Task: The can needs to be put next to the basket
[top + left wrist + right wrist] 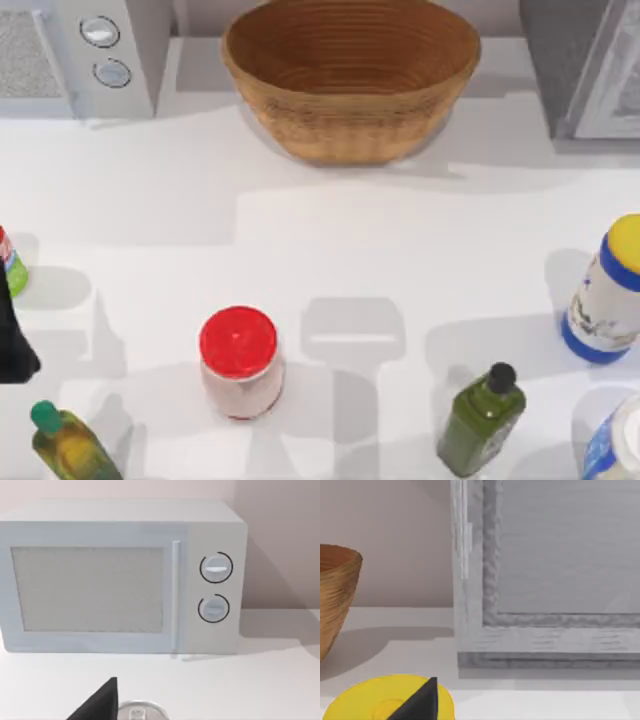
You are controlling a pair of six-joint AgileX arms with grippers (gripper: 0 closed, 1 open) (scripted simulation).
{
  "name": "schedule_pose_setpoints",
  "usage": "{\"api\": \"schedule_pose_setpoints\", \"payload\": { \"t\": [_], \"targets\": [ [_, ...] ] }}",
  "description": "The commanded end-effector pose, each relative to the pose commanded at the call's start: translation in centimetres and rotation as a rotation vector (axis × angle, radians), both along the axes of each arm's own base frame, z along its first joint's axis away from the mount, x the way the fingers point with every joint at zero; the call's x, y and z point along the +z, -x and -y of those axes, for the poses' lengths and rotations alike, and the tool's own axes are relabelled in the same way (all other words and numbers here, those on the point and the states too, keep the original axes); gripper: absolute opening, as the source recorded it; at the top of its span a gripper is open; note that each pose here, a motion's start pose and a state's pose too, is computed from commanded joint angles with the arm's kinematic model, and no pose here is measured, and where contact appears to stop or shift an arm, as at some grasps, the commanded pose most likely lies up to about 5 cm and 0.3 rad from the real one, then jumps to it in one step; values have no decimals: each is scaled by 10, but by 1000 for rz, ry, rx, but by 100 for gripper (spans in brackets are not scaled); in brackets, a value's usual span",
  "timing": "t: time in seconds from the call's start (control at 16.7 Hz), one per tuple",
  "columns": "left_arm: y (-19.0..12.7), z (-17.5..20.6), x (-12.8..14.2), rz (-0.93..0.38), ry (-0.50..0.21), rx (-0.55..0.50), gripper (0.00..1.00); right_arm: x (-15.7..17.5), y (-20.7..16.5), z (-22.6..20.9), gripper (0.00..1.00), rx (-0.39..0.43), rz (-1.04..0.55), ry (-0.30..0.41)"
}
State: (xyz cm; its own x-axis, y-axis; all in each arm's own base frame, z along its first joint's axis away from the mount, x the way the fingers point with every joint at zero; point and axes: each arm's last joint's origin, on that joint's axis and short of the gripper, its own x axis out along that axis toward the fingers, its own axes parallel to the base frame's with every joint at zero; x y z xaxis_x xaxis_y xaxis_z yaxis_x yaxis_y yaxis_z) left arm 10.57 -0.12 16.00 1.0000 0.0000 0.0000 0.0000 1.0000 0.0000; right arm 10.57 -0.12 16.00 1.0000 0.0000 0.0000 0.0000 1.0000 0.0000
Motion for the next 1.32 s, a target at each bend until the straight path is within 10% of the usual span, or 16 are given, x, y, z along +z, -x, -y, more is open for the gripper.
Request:
{"api": "schedule_pose_setpoints", "payload": {
  "t": [0.48,1.32],
  "targets": [
    [-6,-1,26,-173,-96,5,100,0,0,0,100,0,0,0],
    [-160,-25,92,-1184,-547,-319,100,0,0,0,100,0,0,0]
  ]
}}
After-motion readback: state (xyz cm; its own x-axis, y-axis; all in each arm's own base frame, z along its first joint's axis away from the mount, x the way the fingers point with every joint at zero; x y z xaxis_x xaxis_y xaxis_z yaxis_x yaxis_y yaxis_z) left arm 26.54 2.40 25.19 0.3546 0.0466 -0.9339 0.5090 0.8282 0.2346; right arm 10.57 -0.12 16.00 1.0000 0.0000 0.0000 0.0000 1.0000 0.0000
